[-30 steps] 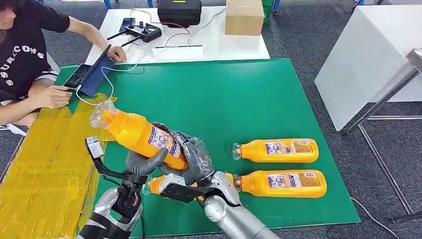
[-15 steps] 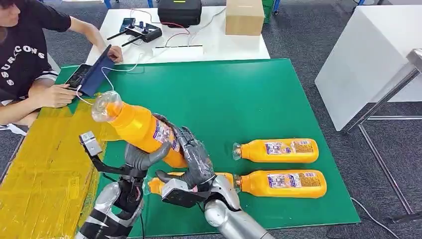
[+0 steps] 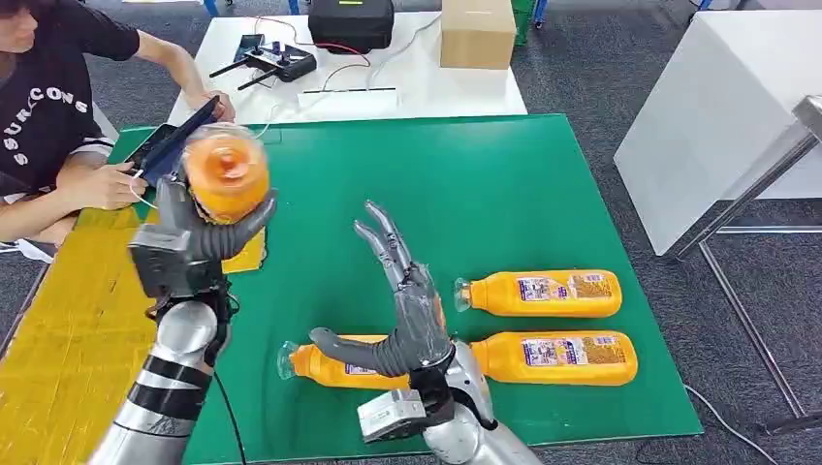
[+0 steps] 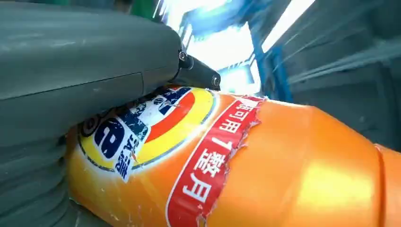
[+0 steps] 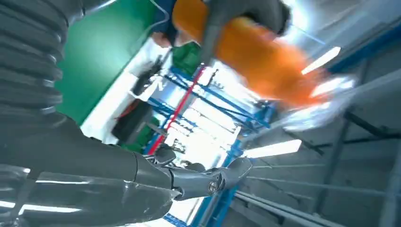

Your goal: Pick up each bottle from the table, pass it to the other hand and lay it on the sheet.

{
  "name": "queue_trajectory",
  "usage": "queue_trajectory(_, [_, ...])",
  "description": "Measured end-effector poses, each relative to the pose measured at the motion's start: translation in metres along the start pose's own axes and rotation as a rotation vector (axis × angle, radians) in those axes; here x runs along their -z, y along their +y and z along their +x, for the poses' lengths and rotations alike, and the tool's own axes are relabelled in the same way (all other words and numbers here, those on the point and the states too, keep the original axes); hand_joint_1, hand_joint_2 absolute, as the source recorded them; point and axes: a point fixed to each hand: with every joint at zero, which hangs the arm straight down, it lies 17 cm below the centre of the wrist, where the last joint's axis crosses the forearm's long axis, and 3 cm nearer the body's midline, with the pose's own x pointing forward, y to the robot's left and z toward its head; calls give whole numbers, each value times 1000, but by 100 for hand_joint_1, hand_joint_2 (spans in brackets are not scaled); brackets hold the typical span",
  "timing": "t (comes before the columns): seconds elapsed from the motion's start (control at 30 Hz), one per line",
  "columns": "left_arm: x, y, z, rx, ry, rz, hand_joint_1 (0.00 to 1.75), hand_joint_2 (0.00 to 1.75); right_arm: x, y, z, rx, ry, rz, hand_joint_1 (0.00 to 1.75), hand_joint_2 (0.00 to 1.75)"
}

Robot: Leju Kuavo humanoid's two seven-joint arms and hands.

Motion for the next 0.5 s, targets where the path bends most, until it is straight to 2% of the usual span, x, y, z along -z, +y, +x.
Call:
queue_trajectory(0.1, [9,-4,-4,218,-69,-49,175,175,4,-8,13,14,-31,-12,0,175])
queue_trajectory(0.17, [14,-11,-20,482,-91,-107,175,175,4,-14,18,32,-39,-18,0,175])
queue_trajectory(0.23, [11,-24,-41,800,-183,-203,175,175,5,-20,22,43,-46,-28,0,175])
queue_trajectory(0.3, [2,-38,-73,994,-238,-332,175,175,4,-28,23,44,-50,-39,0,175])
queue_trajectory(0.33, [-5,-42,-96,1036,-215,-398,175,175,4,-32,23,40,-51,-47,0,175])
queue_trajectory(0.4, [-17,-41,-136,1028,-105,-484,175,175,3,-38,24,39,-52,-53,0,175])
queue_trajectory(0.5, [-34,-38,-178,1070,-4,-584,175,175,2,-44,23,33,-48,-56,0,175])
